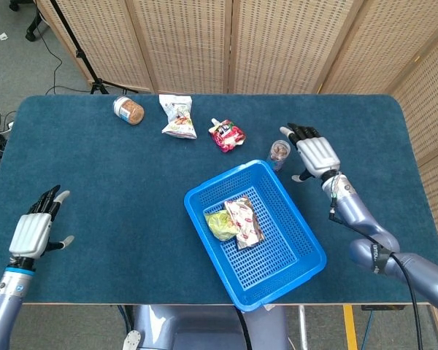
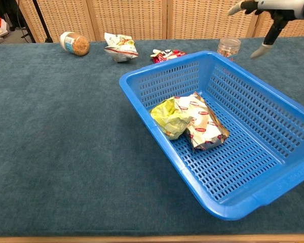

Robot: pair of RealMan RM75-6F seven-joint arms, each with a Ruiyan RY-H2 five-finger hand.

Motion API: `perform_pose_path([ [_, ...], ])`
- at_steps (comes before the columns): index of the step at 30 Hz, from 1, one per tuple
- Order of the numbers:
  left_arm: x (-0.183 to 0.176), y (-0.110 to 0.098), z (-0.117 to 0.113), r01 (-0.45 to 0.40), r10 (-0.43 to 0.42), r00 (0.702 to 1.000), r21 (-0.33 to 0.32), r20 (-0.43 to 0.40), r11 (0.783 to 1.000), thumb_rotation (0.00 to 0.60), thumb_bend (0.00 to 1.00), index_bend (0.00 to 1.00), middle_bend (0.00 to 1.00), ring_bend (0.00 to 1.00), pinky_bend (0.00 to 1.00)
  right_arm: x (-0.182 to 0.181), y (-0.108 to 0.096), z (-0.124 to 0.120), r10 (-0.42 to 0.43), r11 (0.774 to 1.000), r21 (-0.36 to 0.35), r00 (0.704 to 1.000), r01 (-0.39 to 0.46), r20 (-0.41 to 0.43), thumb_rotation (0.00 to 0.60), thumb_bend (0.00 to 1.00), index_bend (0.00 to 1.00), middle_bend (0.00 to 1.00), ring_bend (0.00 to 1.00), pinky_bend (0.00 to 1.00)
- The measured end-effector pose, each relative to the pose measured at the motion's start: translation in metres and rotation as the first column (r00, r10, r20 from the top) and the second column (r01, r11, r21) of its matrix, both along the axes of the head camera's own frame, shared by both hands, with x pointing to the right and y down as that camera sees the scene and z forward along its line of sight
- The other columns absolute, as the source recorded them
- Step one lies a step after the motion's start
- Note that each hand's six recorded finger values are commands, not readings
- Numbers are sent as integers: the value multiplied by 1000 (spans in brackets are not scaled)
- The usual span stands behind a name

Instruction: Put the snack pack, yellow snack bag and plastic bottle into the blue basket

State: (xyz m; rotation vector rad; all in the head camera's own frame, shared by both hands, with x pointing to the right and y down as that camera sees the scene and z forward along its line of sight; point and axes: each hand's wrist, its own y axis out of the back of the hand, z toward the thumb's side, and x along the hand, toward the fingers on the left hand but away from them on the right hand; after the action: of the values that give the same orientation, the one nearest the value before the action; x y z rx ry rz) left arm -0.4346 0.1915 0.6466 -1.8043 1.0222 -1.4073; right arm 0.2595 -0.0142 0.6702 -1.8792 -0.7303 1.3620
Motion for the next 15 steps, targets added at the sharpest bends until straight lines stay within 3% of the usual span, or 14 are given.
perform_pose_path([
  [5, 3, 2, 2, -9, 9, 1000, -11, -6, 1000, 600, 165, 119, 0, 50, 205, -14, -7, 17, -37, 998, -49, 999, 35, -28, 600, 105, 63, 0, 0, 82],
  [15, 3, 4, 8, -10, 10, 1000, -39, -4, 999, 600, 166, 120, 0, 50, 205, -30, -16, 36, -64, 996, -73, 997, 60, -52, 600, 105, 75, 0, 0, 90],
])
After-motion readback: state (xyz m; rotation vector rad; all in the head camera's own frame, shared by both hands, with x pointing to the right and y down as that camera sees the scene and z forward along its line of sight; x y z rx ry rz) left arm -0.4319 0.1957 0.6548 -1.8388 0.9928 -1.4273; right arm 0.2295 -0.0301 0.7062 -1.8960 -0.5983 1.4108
